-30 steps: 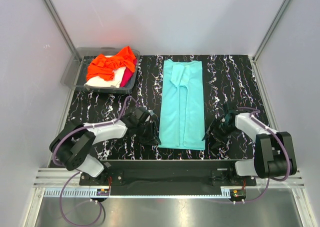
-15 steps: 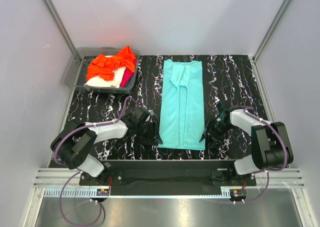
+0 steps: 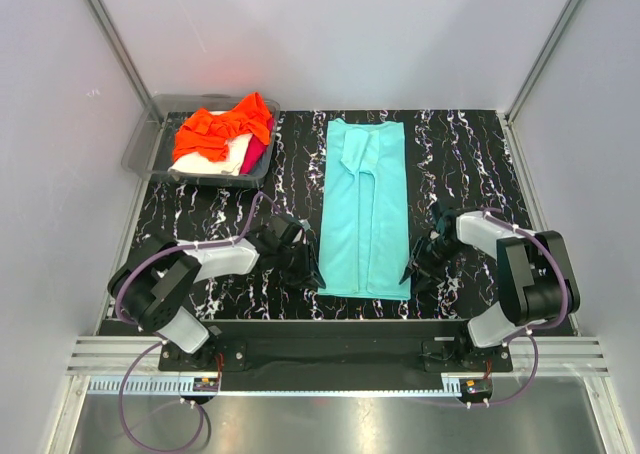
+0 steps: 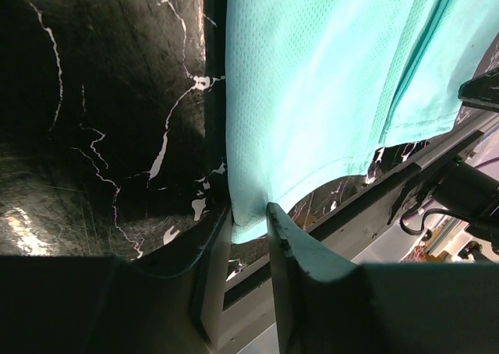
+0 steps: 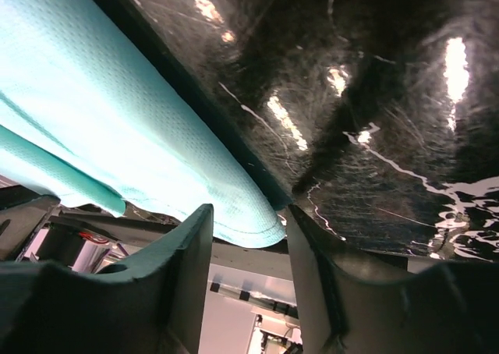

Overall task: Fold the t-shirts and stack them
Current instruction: Fold the tshirt

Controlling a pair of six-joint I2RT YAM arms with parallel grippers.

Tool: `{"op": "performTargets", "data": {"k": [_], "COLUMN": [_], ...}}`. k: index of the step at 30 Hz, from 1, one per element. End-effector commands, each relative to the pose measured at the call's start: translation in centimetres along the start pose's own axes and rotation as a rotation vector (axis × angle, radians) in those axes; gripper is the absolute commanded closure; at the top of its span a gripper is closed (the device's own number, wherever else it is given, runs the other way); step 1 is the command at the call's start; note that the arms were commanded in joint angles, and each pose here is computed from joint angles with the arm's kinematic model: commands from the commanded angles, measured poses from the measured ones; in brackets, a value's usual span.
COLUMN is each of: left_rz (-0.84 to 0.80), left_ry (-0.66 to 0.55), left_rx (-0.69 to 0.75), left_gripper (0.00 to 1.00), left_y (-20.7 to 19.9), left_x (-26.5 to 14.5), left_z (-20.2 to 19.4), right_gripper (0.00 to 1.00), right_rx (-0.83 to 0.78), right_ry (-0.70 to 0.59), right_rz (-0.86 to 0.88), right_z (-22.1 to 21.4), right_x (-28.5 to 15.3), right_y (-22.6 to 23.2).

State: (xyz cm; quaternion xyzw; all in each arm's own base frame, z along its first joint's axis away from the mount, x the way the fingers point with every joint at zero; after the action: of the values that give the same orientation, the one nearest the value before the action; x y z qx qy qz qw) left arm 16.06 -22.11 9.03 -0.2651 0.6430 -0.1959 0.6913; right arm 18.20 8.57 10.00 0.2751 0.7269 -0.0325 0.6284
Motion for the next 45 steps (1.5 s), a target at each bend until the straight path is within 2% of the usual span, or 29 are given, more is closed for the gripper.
{"op": "performTargets", "data": {"k": [1,3,6,9,11,14,21,23,27,30,31,32,33,35,40,45], "left_rz": [0.039,0.036,0.027,0.02,0.015,0.011,0.001,-0.003,-0.011,-0.017,-0.022,-0.028,-0.037,-0.056,-0.087,-0.099], "left_ry": [-0.003,-0.002,-0.001,-0.001,0.003,0.003,0.002,0.005,0.002,0.006,0.011,0.009,0.015,0.011,-0.032,-0.089], "left_rx": [0.004,0.004,0.015,0.017,0.018,0.02,0.029,0.03,0.041,0.045,0.049,0.05,0.053,0.06,0.105,0.167], "left_gripper": [0.71,0.74,0.83,0.86,0.86,0.85,0.84,0.84,0.85,0.88,0.9,0.92,0.97,1.0,1.0,1.0], "left_y": [0.9,0.8,0.6,0.5,0.4,0.3,0.0,-0.1,-0.3,-0.4,-0.5,-0.6,-0.8,-1.4,-3.4,-6.6], "left_x": [0.4,0.5,0.4,0.4,0.4,0.3,0.2,0.2,0.2,0.1,0.1,0.0,-0.1,-0.4,-2.0,-3.5], "left_z": [-0.1,-0.1,0.0,0.1,0.1,0.2,0.2,0.2,0.4,0.4,0.4,0.5,0.4,0.5,1.4,4.3], "right_gripper": [0.52,0.55,0.65,0.71,0.68,0.55,0.56,0.6,0.78,0.86,0.96,1.0,1.0,1.0,1.0,1.0], "right_rx": [-0.038,-0.039,-0.037,-0.036,-0.039,-0.029,-0.014,-0.025,-0.034,-0.037,-0.037,-0.041,-0.044,-0.055,-0.087,-0.114], "right_ry": [0.014,0.014,0.01,0.01,0.012,0.026,0.039,0.056,0.059,0.058,0.054,0.053,0.045,0.018,-0.079,-0.158], "right_rz": [0.028,0.03,0.032,0.029,0.031,0.016,-0.019,-0.016,-0.012,-0.006,-0.003,0.008,0.021,0.06,0.137,0.158], "right_z": [0.3,0.3,0.3,0.2,0.3,0.2,0.8,0.9,0.8,0.6,0.5,0.4,0.4,0.1,0.4,2.8], "right_x": [-0.5,-0.5,-0.5,-0.5,-0.5,-0.4,-0.2,-0.1,-0.1,-0.2,-0.2,-0.3,-0.4,-0.9,-3.5,-6.2], "right_y": [0.9,0.9,0.9,0.8,0.9,0.8,1.0,1.1,1.1,1.0,1.0,1.0,1.1,1.4,3.0,5.6]}}
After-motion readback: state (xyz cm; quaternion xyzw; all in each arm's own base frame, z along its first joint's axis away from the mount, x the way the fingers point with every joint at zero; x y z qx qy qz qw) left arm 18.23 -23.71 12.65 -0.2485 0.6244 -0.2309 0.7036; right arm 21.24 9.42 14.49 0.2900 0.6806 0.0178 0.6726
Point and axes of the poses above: each gripper's point midway between its finger pads, its own x axis out along the fingers, its own y axis along the line the jaws close on, z = x × y, the point moved 9 cm from there along -x, back along the fingers, and after that the axes turned 2 degrees about -x, right-handed, at the moved point
